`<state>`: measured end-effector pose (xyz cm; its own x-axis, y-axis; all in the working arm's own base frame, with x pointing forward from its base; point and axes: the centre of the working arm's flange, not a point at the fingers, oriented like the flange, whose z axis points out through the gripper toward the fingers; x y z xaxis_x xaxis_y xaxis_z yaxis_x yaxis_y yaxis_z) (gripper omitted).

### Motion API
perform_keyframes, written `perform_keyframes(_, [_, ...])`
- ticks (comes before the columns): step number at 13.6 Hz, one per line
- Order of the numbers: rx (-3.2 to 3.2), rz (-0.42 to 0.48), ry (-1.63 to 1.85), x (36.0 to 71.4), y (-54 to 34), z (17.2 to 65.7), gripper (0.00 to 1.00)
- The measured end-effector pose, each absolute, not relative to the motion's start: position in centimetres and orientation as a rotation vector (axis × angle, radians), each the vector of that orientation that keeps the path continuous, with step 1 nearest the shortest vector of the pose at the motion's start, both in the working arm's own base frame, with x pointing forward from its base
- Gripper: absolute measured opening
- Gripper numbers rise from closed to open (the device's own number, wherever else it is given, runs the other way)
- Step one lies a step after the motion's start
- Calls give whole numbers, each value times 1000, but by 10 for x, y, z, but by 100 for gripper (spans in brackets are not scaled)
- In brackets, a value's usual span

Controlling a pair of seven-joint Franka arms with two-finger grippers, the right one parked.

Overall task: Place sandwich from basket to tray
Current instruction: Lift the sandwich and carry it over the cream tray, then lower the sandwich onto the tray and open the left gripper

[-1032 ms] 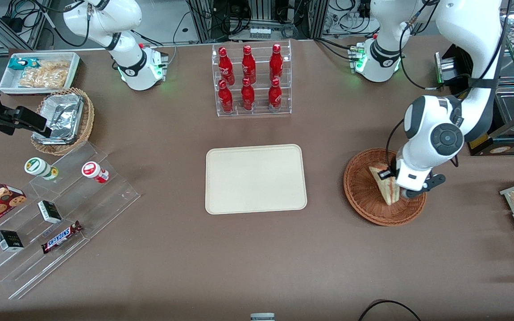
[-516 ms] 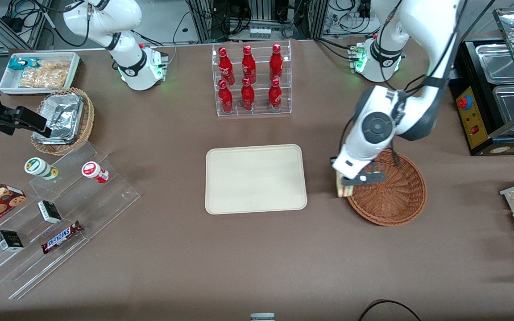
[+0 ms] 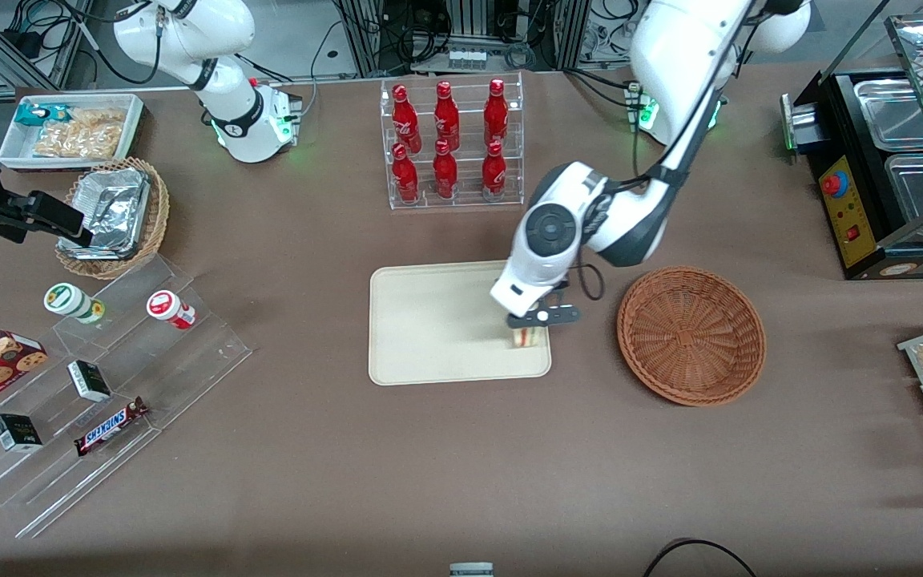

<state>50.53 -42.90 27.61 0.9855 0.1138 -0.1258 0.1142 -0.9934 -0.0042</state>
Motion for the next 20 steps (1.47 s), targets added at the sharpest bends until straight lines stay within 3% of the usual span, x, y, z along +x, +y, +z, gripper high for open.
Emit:
perform_keyframes(11, [3095,-164,309,490,-519,249,17])
perform_keyframes(18, [3066,-94,308,501,-521,286,89])
perform_keyframes(19, [3087,-98,308,503,-516,296,97])
perform_keyframes(20, [3115,-100,301,505,-508,306,100])
